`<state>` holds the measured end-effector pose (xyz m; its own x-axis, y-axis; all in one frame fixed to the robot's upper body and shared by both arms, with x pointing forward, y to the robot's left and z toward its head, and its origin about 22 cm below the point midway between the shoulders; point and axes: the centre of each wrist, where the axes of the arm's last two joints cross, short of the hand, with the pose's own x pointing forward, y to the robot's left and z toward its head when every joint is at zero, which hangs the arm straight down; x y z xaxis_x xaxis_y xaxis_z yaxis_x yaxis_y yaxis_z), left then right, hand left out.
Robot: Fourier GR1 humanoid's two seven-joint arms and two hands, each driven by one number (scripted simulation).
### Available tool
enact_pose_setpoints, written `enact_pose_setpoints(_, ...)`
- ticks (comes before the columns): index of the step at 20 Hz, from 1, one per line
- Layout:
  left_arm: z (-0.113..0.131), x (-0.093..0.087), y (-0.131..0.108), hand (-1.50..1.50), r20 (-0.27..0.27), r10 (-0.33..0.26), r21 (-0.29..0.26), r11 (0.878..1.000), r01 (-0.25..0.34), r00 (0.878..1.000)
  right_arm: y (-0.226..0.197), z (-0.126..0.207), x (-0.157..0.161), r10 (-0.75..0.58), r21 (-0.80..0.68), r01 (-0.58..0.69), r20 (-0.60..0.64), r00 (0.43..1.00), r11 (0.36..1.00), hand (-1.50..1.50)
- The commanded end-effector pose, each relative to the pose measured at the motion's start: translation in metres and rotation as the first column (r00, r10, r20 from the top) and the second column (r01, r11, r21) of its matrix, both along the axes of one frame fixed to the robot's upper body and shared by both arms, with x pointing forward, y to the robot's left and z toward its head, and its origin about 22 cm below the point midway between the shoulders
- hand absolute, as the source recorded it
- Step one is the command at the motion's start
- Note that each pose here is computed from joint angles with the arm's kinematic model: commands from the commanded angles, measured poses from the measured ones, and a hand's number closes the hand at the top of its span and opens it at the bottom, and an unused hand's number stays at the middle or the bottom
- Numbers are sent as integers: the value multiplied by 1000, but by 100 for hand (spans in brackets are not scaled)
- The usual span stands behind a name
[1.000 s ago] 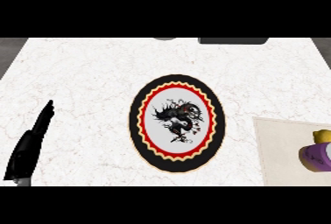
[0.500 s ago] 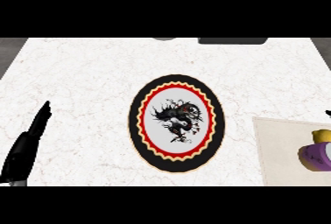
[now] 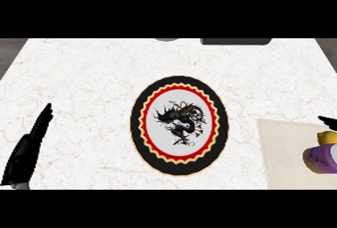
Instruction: Pick the can from the placemat and place it in the plate
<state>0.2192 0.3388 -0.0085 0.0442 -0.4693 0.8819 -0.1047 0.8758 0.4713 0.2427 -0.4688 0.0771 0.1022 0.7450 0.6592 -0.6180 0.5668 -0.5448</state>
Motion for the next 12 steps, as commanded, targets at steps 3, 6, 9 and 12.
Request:
enact_pose_setpoints(3,-4,-6,-5,0,8,9,5,1000,-9,1000,17,-28,13,48,33,-46,-46,998,998,-150)
enact_pose_setpoints(6,15,-8,-8,0,4,-10,1,1000,10,1000,3,-43,-4,33,44,-32,-25,999,999,-150)
enact_pose_setpoints(9,-1,5,4,0,-8,4,1,1000,-4,1000,28,-50,0,64,92,-62,-17,998,994,150)
enact_pose_setpoints(12,8,-4,-2,0,7,9,-1,1000,-9,1000,16,-33,3,60,131,-61,11,998,989,150)
